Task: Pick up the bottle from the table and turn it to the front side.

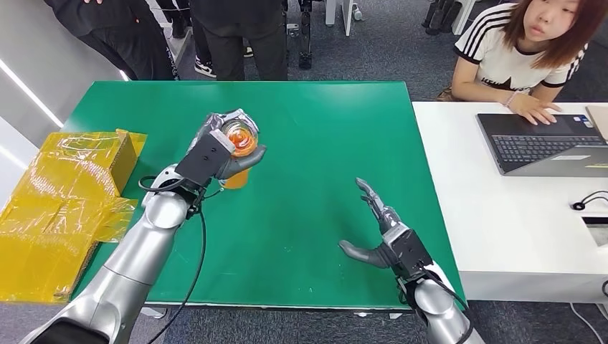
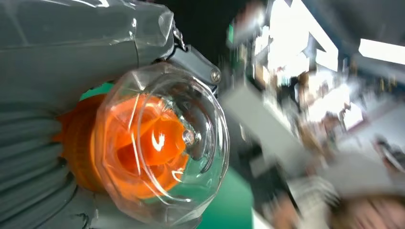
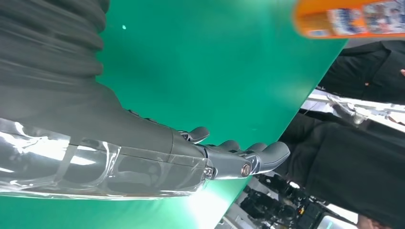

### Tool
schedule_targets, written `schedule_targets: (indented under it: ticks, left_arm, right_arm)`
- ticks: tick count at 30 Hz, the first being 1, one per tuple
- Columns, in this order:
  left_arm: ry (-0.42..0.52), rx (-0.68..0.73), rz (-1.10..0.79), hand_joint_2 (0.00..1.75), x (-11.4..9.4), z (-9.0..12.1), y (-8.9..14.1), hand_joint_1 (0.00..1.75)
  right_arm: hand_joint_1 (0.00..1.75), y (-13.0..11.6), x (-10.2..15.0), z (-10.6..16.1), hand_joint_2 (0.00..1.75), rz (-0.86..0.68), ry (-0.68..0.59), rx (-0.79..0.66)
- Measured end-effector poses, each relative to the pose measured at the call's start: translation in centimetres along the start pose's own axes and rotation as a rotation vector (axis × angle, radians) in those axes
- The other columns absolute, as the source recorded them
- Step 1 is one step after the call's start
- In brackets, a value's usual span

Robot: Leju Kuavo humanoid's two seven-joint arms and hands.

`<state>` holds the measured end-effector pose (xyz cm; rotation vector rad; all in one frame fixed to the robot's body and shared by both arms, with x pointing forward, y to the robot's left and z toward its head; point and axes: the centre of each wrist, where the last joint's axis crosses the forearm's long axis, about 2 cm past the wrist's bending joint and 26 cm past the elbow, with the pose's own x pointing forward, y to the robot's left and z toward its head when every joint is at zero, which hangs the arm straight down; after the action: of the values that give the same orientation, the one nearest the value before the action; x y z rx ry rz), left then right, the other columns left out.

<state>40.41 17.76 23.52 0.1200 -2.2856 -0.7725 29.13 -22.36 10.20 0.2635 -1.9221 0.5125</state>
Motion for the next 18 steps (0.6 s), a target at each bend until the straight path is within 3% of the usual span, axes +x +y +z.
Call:
schedule_targets:
  ticks: [2, 13, 18]
  left_arm:
    - [-0.022, 0.02, -0.127, 1.75, 0.2, -0.1, 0.3, 1.75]
    - [-0.083, 0.052, -0.454, 1.75, 0.3, 0.0, 1.4, 1.75]
    - [-0.09, 0.044, -0.502, 1.75, 0.3, -0.1, 1.3, 1.75]
  right_arm:
    - [0.0, 0.1, 0.0, 0.6, 1.75, -0.002, 0.004, -0.011]
    - [0.0, -0.2, 0.2, 2.0, 1.75, 0.011, 0.011, -0.039]
    - [0.0, -0.5, 0.1, 2.4, 1.75, 0.017, 0.02, -0.043]
